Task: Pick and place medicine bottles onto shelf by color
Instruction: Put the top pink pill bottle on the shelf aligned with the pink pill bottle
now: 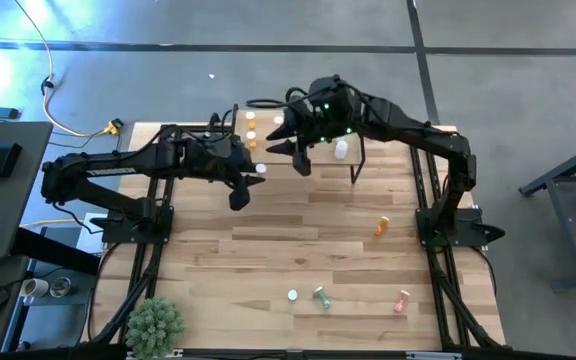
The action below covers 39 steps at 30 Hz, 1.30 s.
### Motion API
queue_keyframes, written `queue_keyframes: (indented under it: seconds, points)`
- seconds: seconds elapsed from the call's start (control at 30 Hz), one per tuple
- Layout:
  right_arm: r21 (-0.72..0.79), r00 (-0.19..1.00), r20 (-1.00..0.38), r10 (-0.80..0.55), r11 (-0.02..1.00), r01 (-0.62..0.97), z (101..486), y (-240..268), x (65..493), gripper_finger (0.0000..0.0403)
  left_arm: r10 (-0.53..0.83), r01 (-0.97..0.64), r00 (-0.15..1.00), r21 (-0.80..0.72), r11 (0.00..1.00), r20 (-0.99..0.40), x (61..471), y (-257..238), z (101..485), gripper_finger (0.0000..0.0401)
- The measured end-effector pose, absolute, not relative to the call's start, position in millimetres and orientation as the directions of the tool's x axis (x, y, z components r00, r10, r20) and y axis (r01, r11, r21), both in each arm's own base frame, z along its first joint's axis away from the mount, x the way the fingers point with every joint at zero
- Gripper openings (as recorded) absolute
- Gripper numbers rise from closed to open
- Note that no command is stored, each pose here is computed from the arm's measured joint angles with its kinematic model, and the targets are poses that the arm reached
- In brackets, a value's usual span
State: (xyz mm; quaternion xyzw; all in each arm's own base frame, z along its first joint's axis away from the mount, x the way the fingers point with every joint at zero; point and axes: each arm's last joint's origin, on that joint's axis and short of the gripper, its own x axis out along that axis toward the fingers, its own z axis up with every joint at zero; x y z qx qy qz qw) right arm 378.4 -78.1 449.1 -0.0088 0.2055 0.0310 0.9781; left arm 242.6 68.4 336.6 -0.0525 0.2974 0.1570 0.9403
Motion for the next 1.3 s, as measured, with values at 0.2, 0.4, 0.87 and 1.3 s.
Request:
queue_keyframes:
  seconds: [0.2,0.4,0.87,1.3]
  points:
    - [-0.003,0.902,-0.406,0.148,0.987,-0.164,447.5,-92.4,373.0,0.0138,0.293,-0.347,0.777,0.009,0.938,-0.558,255.4,72.7,331.3,0.0102]
    - [0.004,0.872,-0.442,0.209,0.973,-0.231,437.2,-101.7,374.4,0.0138,0.327,-0.361,0.772,0.048,0.931,-0.545,260.7,75.2,329.3,0.0102]
    - [-0.013,0.833,-0.506,0.224,0.964,-0.267,413.1,-106.4,391.0,0.0173,0.388,-0.405,0.763,0.086,0.91,-0.516,261.5,77.3,331.7,0.0102]
    - [0.008,0.806,-0.542,0.237,0.961,-0.276,394.4,-104.4,406.4,0.0197,0.404,-0.427,0.754,0.081,0.901,-0.518,259.9,82.5,331.5,0.0101]
